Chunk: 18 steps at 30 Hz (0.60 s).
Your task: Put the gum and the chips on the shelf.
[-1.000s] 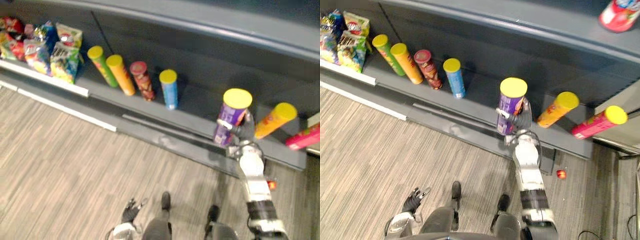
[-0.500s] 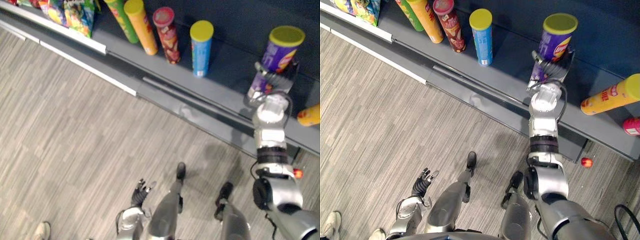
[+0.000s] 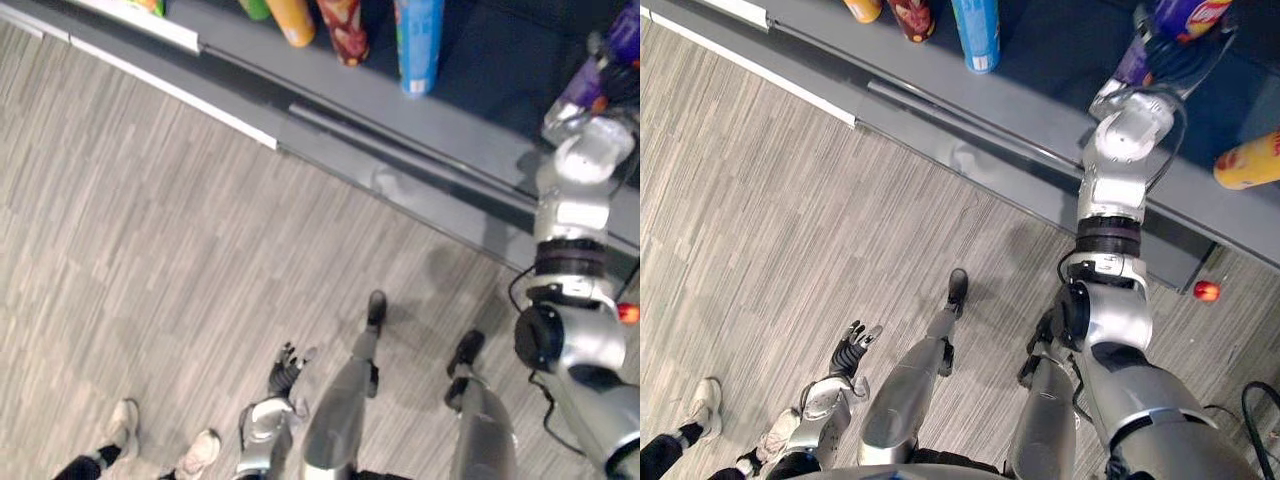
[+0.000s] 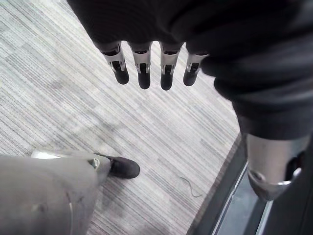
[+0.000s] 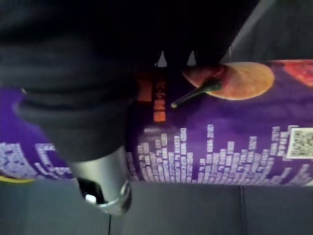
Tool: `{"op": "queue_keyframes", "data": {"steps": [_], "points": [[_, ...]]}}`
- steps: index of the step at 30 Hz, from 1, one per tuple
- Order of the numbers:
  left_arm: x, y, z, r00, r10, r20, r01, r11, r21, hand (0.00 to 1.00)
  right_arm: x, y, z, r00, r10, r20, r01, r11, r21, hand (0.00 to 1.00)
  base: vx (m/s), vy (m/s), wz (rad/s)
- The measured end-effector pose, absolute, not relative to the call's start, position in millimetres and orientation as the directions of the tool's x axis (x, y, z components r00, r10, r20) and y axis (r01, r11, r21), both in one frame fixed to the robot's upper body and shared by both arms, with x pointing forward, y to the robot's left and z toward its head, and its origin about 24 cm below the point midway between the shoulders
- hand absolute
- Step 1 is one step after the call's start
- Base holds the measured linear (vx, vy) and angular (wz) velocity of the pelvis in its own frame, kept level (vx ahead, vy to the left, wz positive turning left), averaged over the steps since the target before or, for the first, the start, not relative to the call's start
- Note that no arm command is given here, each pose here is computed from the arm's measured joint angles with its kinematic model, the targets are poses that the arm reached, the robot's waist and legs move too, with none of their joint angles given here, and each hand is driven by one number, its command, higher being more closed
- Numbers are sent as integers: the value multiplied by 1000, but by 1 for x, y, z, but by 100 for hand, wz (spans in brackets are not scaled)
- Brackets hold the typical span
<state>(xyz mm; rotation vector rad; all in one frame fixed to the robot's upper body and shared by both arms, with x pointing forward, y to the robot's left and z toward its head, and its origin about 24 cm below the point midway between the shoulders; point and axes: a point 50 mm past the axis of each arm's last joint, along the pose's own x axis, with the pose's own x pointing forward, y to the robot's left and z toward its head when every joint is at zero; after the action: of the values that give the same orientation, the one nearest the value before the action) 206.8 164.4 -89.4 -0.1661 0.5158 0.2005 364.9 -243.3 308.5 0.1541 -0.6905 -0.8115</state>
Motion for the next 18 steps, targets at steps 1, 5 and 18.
{"op": "queue_keyframes", "data": {"steps": [1,5,18], "points": [[209,164,-88,854,149,-499,-231,967,-106,0,365,-243,309,481,-718,503,616,685,388,100,-13,-45,7],[211,164,-86,860,164,-483,-242,965,-102,0,364,-242,311,473,-720,508,613,683,396,100,-11,-47,10],[219,158,-82,865,171,-471,-273,949,-155,0,344,-240,333,373,-737,564,579,659,480,100,-4,-30,6]]}}
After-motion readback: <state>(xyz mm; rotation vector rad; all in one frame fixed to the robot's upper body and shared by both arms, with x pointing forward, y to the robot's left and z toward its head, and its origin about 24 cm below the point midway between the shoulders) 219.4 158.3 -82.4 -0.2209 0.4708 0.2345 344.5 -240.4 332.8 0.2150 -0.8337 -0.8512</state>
